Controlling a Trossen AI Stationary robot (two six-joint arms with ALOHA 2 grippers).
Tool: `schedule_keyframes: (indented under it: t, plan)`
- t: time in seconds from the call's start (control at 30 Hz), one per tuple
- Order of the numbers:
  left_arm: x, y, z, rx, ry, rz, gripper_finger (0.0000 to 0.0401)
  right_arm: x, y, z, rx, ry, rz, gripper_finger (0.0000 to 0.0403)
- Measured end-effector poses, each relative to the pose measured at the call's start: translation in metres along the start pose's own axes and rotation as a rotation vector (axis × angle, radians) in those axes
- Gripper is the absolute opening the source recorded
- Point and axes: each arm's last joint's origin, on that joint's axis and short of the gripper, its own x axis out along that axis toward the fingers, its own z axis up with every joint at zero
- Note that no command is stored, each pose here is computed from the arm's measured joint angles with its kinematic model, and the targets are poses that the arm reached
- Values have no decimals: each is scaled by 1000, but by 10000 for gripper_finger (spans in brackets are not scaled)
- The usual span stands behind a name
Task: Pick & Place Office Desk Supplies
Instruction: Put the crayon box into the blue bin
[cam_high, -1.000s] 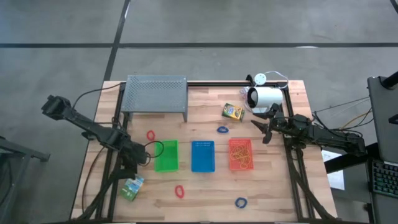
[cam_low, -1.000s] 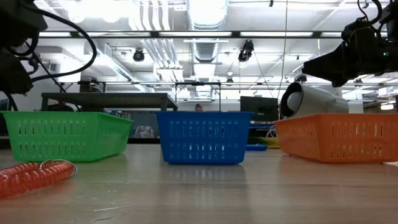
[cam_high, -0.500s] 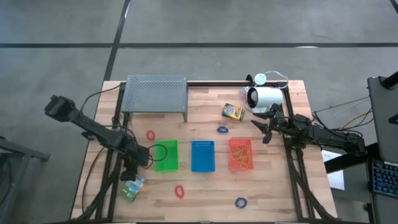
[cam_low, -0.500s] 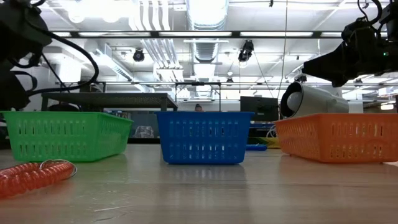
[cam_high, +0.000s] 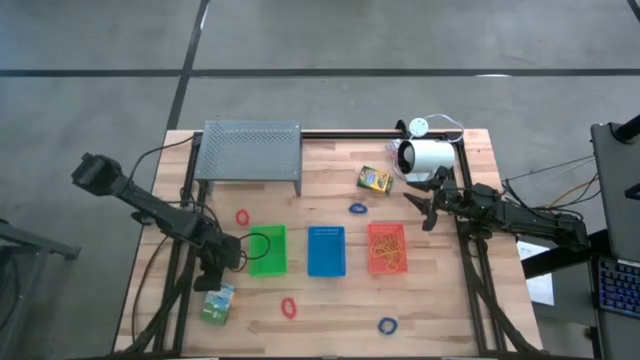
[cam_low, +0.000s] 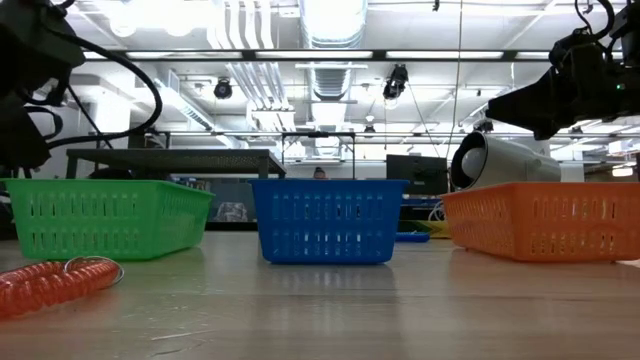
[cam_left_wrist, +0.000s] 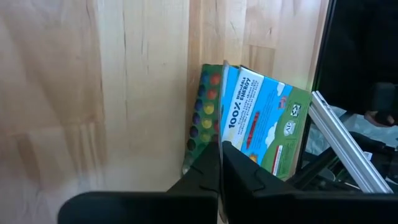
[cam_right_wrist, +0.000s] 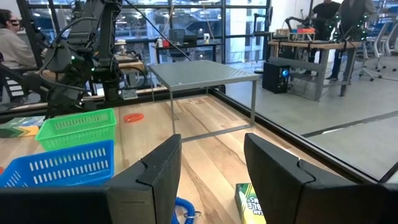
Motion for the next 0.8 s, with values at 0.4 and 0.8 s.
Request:
schedule_keyframes:
  t: [0.4,0.8]
  plan:
    - [-5,-4,1,22,-38,24,3,0,0,0,-1,0,0,173]
    - [-34,-31,6,34,-103,59,2,0,0,0,-2,0,0,173]
